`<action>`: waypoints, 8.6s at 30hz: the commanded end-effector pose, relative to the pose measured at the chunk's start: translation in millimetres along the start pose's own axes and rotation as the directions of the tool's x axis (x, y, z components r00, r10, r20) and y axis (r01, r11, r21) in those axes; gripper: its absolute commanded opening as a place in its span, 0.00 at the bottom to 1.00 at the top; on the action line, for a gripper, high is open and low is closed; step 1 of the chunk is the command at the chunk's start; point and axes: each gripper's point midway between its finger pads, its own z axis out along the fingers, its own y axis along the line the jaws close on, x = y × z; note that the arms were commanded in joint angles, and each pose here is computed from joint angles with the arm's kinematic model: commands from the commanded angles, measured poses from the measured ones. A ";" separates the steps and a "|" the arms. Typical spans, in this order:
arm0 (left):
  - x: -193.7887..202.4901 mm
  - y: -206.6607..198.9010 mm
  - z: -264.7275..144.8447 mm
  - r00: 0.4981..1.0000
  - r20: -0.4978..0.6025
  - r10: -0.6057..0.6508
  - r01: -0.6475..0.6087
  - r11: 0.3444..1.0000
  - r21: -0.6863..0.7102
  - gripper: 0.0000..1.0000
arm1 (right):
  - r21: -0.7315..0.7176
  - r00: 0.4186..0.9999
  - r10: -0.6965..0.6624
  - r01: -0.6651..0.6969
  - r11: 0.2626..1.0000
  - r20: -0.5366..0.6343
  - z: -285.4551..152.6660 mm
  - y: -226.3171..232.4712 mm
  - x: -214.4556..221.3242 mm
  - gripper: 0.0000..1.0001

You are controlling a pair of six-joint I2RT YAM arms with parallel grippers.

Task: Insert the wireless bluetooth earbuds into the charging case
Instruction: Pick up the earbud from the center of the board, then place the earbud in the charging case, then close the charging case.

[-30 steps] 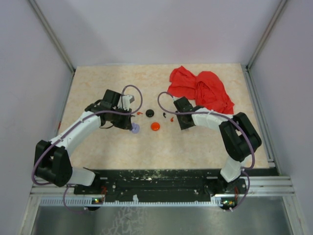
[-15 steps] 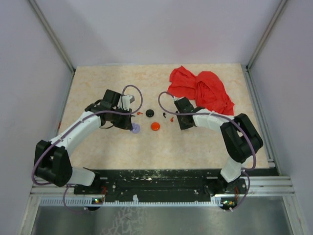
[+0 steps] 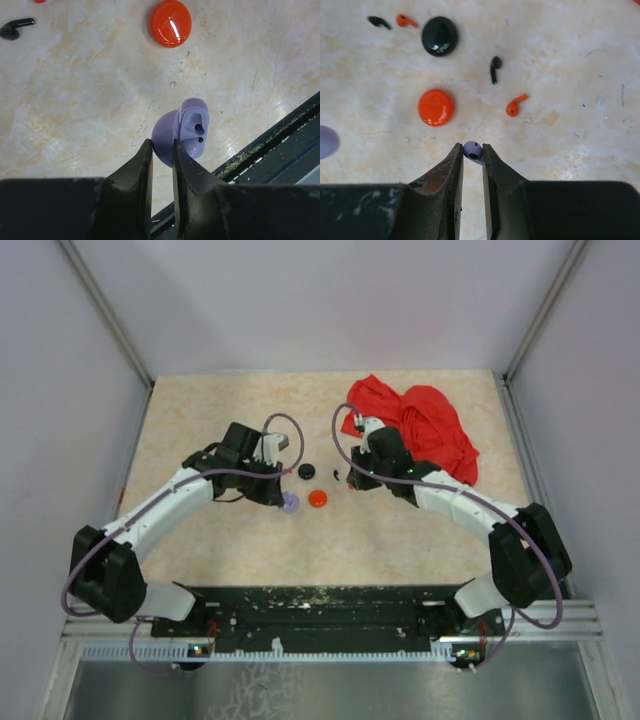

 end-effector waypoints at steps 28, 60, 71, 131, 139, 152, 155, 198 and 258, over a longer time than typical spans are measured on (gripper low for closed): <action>-41.7 -69.0 15.0 0.993 0.121 0.004 -0.023 0.988 0.155 0.00 | -0.640 0.951 0.193 0.007 0.769 0.242 -73.8 149.1 -50.3 0.15; -46.1 -69.8 -5.6 0.979 0.188 0.079 -0.106 0.984 0.140 0.00 | -0.553 0.973 0.110 0.022 0.833 0.203 -49.5 132.0 -29.5 0.15; -49.8 -67.7 -8.0 0.974 0.205 0.098 -0.122 0.987 0.108 0.00 | -0.581 0.985 0.055 0.052 0.812 0.165 -51.6 138.4 -21.6 0.15; -61.8 -81.7 -26.9 0.914 0.348 0.208 -0.224 0.975 0.006 0.00 | -0.573 0.956 -0.002 0.177 0.800 0.294 -70.6 135.4 -23.3 0.20; -61.4 -86.4 -30.9 0.913 0.356 0.201 -0.225 0.974 0.029 0.01 | -0.531 0.952 -0.014 0.182 0.828 0.305 -67.7 127.8 -25.7 0.25; -53.3 -91.5 -22.2 0.928 0.321 0.192 -0.226 0.971 0.073 0.00 | -0.527 0.940 -0.023 0.211 0.823 0.341 -73.2 130.6 -36.1 0.32; -49.7 -92.6 -19.9 0.932 0.308 0.191 -0.227 0.970 0.086 0.00 | -0.527 0.935 -0.029 0.224 0.820 0.353 -75.0 131.3 -37.9 0.32; -58.6 -69.9 -34.2 0.891 0.426 -0.158 0.045 0.963 0.264 0.01 | -0.662 0.905 0.101 0.222 0.716 0.412 -99.6 111.0 -33.0 0.70; -67.8 -87.2 -63.5 0.832 0.499 -0.241 -0.012 0.893 0.450 0.08 | -0.864 0.926 0.246 0.140 0.485 0.287 -108.8 143.6 -42.2 0.00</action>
